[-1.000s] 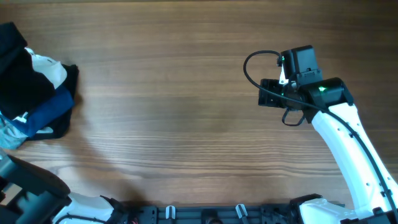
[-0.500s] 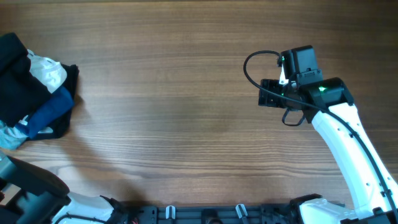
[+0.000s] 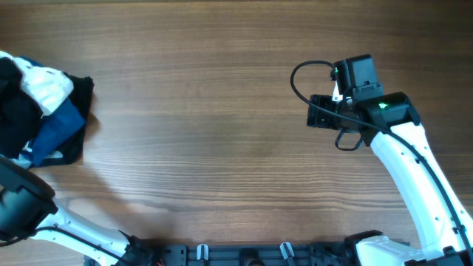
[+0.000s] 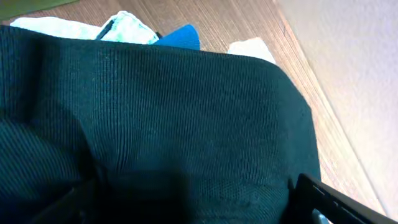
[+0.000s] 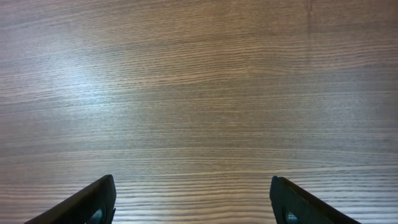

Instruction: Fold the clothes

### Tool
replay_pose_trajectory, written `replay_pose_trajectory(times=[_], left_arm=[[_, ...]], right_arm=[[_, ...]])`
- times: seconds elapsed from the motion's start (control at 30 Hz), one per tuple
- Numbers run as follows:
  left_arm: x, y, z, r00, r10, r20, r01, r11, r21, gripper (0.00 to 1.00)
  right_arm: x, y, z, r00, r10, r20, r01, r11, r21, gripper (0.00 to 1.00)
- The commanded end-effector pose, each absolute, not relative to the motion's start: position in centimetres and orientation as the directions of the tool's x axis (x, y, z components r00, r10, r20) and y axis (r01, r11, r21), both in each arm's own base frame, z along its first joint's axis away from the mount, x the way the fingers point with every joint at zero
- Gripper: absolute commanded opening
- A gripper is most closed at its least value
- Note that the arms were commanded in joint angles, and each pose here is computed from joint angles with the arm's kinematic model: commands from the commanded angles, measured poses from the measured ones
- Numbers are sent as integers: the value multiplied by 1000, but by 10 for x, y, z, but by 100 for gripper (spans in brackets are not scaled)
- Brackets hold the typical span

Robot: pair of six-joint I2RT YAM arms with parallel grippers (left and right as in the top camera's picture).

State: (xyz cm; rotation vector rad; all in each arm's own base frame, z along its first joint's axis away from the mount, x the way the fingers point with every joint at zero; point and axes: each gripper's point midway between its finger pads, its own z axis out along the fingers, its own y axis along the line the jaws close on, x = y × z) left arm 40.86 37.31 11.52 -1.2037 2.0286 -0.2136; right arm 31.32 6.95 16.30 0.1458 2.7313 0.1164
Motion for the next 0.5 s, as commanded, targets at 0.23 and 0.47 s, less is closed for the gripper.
replay_pose_trajectory(times=[0.23,0.47], left_arm=[[445,294,254,-325,-614,-719,-451,769,-453,100],[469,102,271,-598,-379,-706,-242,925,-292,100]], right_arm=[[330,76,181,-872,145,-467,79,984,159,100],[384,92,225,-710,144,-689,-17,975,221,100]])
